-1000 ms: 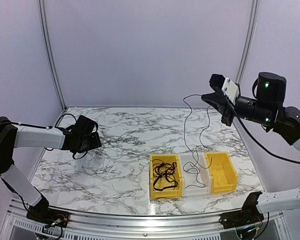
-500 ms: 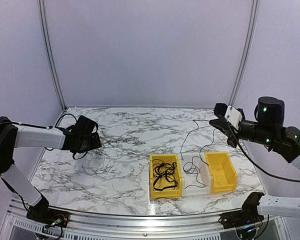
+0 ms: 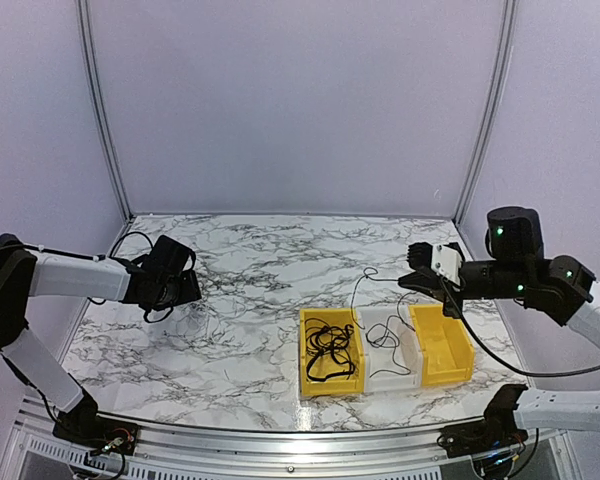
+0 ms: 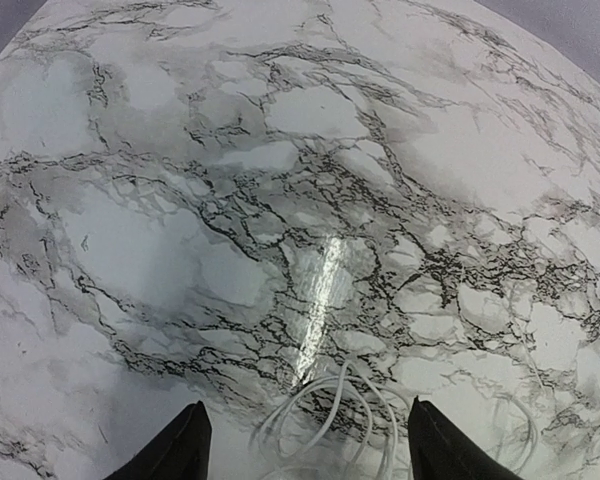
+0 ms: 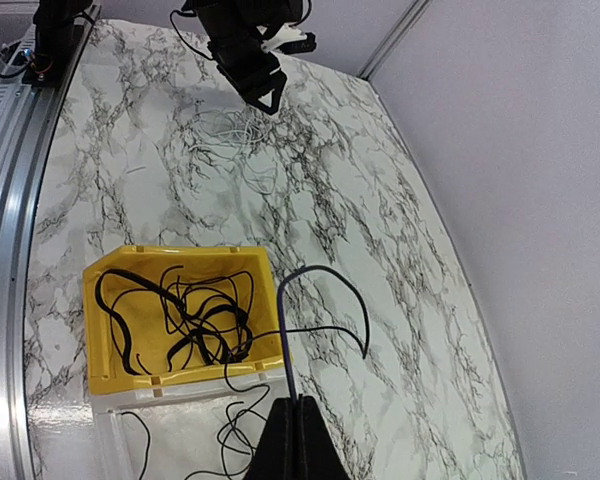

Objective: Untangle the cables

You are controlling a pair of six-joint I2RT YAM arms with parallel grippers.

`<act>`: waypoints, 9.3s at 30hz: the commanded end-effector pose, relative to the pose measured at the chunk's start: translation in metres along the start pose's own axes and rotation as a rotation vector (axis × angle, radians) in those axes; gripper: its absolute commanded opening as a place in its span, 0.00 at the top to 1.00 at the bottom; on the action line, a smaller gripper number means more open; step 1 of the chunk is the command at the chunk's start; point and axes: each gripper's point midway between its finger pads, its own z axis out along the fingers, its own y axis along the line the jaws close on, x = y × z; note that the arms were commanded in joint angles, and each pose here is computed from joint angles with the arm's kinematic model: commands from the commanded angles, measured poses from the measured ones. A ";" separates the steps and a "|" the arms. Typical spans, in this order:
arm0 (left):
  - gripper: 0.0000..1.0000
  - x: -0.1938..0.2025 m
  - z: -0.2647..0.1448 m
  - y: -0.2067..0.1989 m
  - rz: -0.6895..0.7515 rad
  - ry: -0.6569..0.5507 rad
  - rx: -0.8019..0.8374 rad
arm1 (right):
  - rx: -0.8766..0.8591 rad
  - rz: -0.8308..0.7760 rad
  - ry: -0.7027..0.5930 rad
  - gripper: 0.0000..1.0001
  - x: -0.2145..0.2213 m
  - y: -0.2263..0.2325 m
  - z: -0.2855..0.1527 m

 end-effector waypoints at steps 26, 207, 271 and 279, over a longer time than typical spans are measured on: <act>0.29 0.010 0.000 0.010 0.004 0.032 -0.029 | -0.128 0.037 0.163 1.00 0.086 0.033 0.006; 0.42 0.006 0.002 0.018 0.121 0.300 0.004 | -0.161 0.212 0.413 0.65 0.088 -0.057 0.077; 0.97 -0.046 -0.229 -0.173 0.322 -0.068 0.859 | -0.484 0.463 -0.229 0.57 -0.140 -0.028 0.248; 0.97 -0.044 -0.230 -0.169 0.315 -0.072 0.853 | -0.491 0.455 -0.207 0.79 -0.133 -0.020 0.251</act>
